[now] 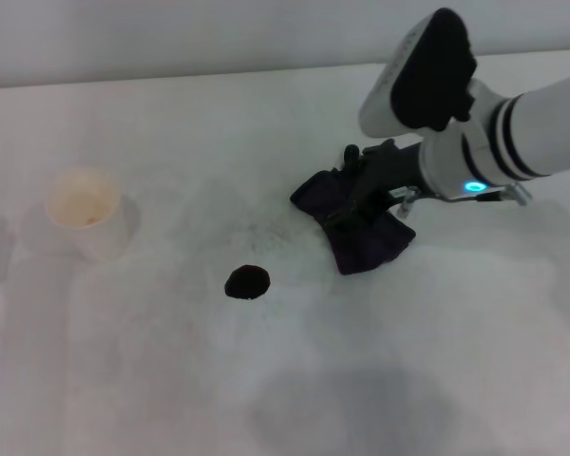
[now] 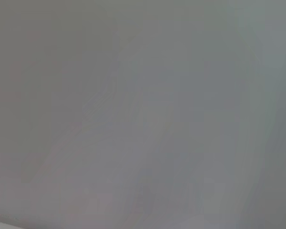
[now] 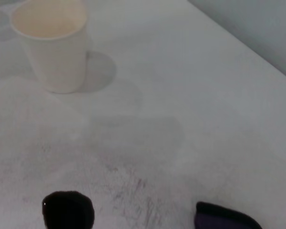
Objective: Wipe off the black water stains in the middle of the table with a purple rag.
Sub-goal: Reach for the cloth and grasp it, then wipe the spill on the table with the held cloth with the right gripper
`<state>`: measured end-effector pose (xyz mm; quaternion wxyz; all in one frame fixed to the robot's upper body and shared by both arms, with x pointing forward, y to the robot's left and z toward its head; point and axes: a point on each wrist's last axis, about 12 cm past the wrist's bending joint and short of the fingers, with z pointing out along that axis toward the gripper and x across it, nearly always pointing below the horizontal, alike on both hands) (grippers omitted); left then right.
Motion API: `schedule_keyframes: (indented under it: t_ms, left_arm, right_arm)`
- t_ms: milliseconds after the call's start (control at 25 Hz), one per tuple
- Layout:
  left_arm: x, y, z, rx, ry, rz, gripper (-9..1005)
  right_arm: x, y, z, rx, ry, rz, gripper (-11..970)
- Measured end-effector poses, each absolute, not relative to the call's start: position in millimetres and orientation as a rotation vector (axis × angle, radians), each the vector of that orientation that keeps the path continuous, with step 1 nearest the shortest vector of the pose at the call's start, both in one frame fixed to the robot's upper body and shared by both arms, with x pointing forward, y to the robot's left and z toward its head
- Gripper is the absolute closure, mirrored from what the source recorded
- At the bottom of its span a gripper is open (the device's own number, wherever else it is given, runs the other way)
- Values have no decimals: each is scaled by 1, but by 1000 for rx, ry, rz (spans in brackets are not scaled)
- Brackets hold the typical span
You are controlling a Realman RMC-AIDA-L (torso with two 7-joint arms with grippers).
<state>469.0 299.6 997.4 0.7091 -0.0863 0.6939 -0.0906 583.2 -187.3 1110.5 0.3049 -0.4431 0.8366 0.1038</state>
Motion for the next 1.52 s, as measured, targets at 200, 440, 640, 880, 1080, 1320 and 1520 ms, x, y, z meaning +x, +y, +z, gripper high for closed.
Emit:
schedule_keyframes:
  t_ms: [200,440,640,880,1080,1320,1520]
  left_arm:
    - [469,300,997,-191,1545,-201,124]
    - [470,303,995,-192,1564,-190,124]
    - [472,304,996,-189,1562,-182,124]
    - [475,305,997,-180,1563,-176,124]
    - [475,305,996,-179,1565,-174,124]
    - [477,306,996,-174,1576,-171,123]
    - [477,306,996,-173,1577,-169,123]
  right_arm:
    - [588,-186,1103,-1160,2219,257,256]
    - [595,-190,1092,-1126,2252,237,259]
    - [598,-191,1089,-1117,2258,227,260]
    - [599,-192,1086,-1091,2262,228,326]
    - [599,-192,1080,-1033,2291,291,436]
    - [601,-195,1075,-1008,2310,292,476]
    - [602,-196,1074,-1002,2314,288,510]
